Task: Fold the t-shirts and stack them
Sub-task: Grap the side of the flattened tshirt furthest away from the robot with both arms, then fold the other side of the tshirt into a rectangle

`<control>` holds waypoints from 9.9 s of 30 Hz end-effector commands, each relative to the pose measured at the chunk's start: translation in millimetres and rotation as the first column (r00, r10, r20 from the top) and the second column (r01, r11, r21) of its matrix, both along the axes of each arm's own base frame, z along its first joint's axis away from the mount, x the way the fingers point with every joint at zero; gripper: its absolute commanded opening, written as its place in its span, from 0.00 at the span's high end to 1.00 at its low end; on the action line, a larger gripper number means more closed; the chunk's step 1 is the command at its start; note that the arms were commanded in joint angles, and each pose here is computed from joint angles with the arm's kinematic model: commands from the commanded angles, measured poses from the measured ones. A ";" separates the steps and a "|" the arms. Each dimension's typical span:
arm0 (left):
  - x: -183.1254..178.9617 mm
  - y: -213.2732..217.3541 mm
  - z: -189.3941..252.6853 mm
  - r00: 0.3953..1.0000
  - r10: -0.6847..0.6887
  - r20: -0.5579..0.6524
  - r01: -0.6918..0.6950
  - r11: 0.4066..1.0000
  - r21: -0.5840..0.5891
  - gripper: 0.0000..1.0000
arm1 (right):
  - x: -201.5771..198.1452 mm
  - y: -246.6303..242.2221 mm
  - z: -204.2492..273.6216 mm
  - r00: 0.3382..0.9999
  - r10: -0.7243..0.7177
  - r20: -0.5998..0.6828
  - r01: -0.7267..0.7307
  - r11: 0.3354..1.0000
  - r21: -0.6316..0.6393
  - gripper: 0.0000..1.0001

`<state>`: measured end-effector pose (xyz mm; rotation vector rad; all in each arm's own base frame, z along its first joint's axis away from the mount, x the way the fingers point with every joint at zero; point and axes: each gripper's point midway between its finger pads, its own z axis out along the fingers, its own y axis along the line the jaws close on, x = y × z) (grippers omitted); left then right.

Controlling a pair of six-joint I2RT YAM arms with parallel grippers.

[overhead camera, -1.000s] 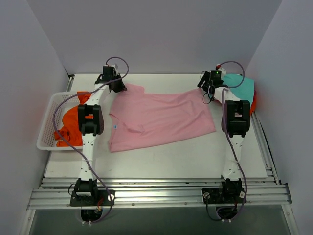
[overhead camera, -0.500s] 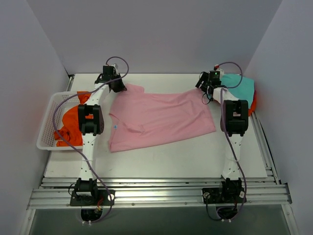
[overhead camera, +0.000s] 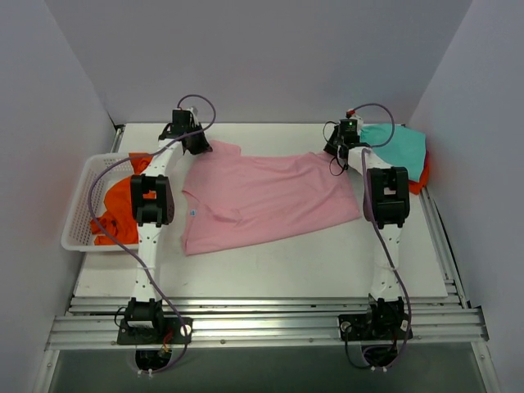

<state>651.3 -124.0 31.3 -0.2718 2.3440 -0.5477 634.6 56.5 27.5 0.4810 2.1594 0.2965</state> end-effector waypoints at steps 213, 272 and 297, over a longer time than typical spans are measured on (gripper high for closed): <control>-293.5 -57.7 44.6 0.994 -0.113 0.014 0.110 0.986 0.121 0.10 | -152.3 -95.2 50.6 0.939 -0.343 0.020 0.342 0.939 0.031 0.00; -286.1 -45.4 38.8 0.993 -0.024 0.112 0.003 0.983 0.184 0.18 | -147.6 -93.6 31.9 0.945 -0.327 -0.014 0.327 0.943 0.056 0.00; -288.2 -58.1 34.6 0.989 -0.086 0.119 0.066 0.985 0.160 0.93 | -146.2 -92.9 28.2 0.946 -0.323 -0.022 0.324 0.944 0.057 0.00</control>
